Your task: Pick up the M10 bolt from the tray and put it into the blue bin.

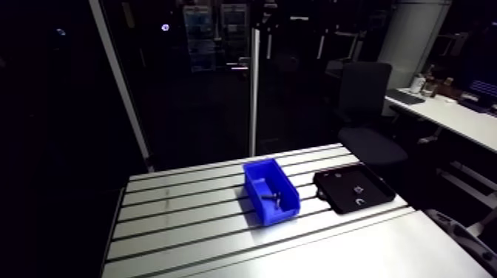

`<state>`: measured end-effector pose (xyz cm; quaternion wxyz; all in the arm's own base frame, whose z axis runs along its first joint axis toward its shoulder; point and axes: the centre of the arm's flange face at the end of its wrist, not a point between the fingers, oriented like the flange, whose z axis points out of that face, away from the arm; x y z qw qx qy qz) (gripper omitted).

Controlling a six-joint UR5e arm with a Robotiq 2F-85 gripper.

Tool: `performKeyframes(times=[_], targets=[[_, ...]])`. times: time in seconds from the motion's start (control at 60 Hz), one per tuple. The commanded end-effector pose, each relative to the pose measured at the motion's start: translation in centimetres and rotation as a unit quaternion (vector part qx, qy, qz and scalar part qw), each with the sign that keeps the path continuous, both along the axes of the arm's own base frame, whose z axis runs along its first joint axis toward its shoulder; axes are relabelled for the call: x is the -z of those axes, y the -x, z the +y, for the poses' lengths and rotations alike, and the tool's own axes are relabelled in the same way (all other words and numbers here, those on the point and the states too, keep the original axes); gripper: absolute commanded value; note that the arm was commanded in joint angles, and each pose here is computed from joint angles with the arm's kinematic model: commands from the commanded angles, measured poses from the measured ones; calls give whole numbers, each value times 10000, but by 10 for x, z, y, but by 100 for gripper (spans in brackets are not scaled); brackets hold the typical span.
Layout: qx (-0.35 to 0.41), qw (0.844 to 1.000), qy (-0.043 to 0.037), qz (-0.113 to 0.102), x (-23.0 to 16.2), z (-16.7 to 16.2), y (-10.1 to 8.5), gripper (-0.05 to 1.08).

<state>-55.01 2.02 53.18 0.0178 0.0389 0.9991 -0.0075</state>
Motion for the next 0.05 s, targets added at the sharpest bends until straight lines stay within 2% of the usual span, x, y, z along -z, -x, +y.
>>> performKeyframes(times=[0.017,0.05], targets=[[7,10000,-2,-6,1,0,-2,0],[7,10000,-6,7,0,-1,-2,0]])
